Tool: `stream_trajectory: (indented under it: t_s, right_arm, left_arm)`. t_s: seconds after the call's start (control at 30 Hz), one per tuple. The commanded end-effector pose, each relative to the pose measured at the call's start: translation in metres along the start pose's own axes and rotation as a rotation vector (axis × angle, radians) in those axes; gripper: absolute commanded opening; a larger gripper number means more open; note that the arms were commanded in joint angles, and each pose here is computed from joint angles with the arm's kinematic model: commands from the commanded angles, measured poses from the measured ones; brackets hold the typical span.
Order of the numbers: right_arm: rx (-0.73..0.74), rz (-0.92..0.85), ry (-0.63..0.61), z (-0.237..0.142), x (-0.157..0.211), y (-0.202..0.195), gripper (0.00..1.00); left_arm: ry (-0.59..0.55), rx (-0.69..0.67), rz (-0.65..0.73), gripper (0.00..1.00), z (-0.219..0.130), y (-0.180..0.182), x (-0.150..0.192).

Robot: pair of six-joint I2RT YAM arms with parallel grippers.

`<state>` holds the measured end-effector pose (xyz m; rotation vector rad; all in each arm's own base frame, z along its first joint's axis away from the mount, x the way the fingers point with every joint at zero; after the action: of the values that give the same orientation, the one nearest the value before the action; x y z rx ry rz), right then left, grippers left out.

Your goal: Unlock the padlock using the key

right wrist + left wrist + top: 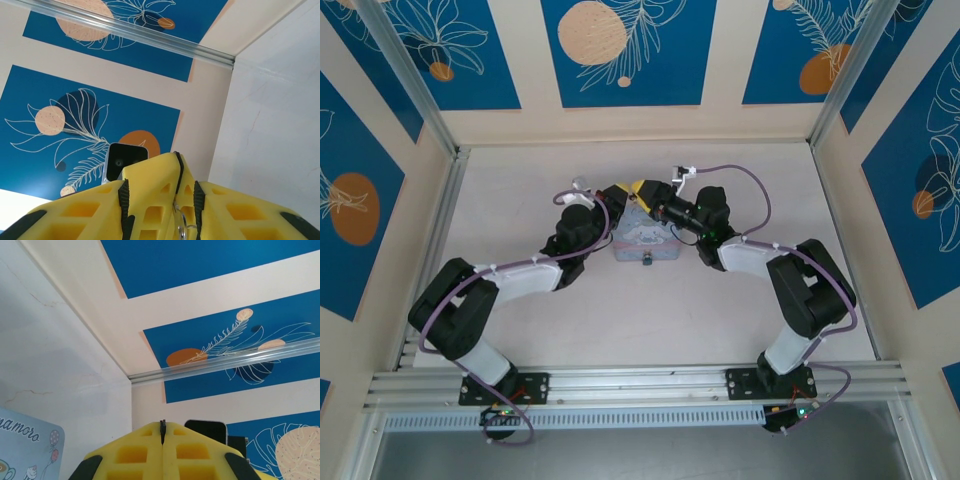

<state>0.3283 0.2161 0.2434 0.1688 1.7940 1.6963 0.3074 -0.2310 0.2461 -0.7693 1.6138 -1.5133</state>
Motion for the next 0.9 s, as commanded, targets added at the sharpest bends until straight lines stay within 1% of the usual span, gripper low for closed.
stream_trajectory:
  t_s: [0.0, 0.43, 0.87]
  right_arm:
    - [-0.044, -0.013, -0.024, 0.007, -0.005, 0.009, 0.41]
    - [-0.02, 0.024, 0.009, 0.012, 0.006, -0.002, 0.33]
    - [-0.003, 0.048, -0.004, 0.0, 0.015, -0.009, 0.32]
  left_arm:
    - [-0.023, 0.036, -0.023, 0.0, 0.002, -0.002, 0.003]
    - [-0.027, 0.042, -0.026, 0.0, 0.005, -0.002, 0.004]
    - [-0.031, 0.038, -0.024, 0.0, 0.004, -0.002, 0.004]
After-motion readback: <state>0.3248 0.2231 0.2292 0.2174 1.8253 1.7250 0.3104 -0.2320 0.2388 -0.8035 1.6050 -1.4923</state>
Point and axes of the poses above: each hand's point on the last joint's axis, 136 mm out from that joint toward the fingers, its own z axis out along the fingers, its own y axis along the line the jaws close on, x = y × z, the point moved 10 cm from there along -z, back along the fingers, and after that the axes turned 5 degrees about -z, right-handed, at the moved point
